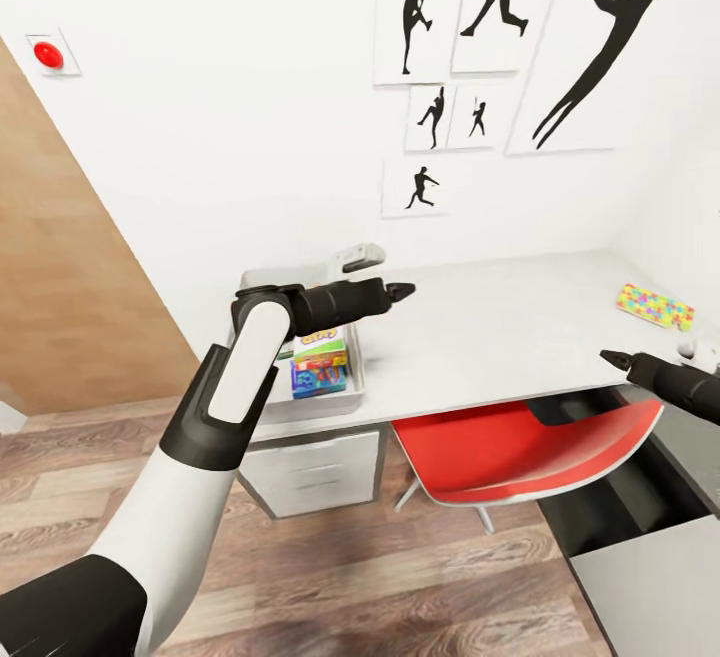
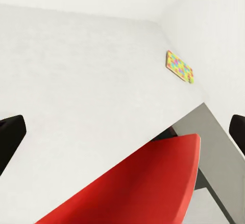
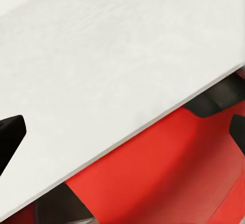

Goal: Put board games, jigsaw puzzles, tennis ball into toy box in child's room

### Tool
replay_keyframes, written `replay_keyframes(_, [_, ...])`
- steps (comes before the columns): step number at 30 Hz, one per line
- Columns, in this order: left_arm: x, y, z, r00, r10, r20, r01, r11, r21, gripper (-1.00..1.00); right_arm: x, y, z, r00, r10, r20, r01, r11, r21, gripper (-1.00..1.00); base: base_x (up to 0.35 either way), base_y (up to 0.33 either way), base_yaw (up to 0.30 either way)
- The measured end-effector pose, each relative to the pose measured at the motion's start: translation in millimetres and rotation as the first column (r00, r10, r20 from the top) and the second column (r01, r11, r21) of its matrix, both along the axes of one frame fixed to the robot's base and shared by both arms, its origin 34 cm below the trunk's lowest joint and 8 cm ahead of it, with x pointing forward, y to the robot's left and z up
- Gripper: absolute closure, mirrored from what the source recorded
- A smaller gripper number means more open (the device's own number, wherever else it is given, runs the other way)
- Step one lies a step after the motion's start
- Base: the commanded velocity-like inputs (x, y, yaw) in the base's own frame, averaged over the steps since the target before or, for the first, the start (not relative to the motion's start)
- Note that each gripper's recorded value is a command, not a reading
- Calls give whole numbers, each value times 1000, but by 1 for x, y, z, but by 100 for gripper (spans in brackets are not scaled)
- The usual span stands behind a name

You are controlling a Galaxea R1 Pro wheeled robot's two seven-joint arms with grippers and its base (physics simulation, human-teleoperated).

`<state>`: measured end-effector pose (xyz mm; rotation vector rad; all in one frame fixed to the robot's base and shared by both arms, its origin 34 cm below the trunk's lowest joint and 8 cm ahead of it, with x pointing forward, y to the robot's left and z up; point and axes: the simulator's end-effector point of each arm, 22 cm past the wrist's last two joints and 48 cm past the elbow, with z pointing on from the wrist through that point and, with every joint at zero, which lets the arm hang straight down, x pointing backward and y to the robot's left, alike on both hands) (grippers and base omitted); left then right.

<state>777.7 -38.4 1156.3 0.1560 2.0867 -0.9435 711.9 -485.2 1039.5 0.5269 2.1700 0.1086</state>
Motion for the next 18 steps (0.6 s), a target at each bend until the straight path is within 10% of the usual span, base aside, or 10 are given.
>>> replay_keyframes(18, [-5, -6, 10, 1000, -16, 15, 16, 1000, -13, -100, -8, 6, -11, 1000, 22, -19, -22, 1000, 19, -100, 0, 0, -62])
